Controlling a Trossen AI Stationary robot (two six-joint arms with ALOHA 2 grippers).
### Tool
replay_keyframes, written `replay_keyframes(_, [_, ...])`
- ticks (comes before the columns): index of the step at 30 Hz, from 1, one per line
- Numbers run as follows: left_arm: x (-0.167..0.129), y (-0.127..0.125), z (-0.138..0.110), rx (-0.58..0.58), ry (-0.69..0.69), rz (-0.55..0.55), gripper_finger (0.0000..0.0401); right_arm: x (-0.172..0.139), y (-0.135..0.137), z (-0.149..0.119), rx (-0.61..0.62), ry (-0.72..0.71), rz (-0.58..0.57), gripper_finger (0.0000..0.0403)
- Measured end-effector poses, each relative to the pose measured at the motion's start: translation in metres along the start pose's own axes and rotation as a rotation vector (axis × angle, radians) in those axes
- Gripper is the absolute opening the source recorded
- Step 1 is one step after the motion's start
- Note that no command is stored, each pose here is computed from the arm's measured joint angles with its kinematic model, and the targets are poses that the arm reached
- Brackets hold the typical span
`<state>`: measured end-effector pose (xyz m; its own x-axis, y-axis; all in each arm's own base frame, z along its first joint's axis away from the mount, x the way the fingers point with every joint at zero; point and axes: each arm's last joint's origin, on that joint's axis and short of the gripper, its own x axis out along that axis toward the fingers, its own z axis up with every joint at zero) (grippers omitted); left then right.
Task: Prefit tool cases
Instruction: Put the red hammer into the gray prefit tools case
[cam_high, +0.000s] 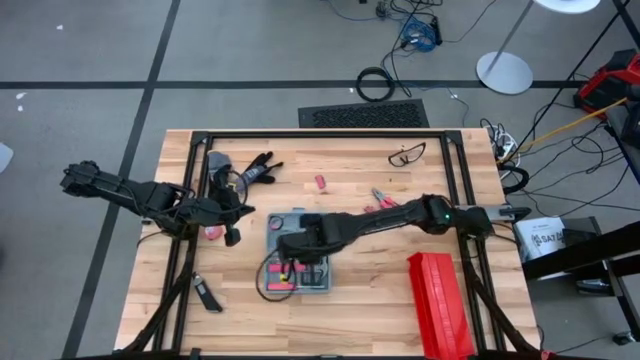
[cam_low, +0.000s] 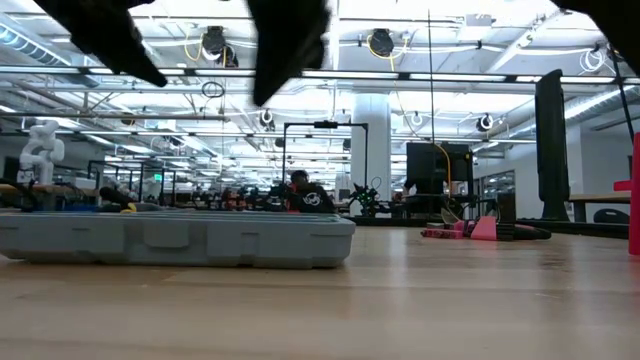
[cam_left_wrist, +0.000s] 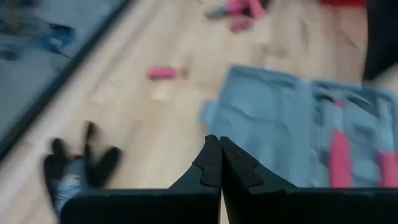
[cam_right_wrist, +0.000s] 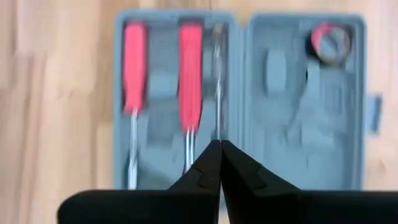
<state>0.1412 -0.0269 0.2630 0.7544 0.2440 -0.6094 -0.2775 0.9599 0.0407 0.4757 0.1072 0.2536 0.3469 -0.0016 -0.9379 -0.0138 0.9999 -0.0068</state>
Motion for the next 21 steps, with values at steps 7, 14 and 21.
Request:
replay_keyframes(7, [0.02, -0.006, -0.018, -0.022, 0.121, -0.025, 0.0, 0.0, 0.045, -0.017, -0.054, 0.075, 0.14, 0.0])
replay_keyframes(14, [0.063, -0.029, -0.017, 0.044, 0.026, -0.088, 0.0, 0.043, 0.058, -0.018, -0.028, 0.024, 0.302, 0.0])
replay_keyframes(21, [0.106, -0.041, -0.027, 0.091, 0.114, -0.039, 0.0, 0.075, 0.046, -0.034, 0.029, 0.122, 0.354, 0.0])
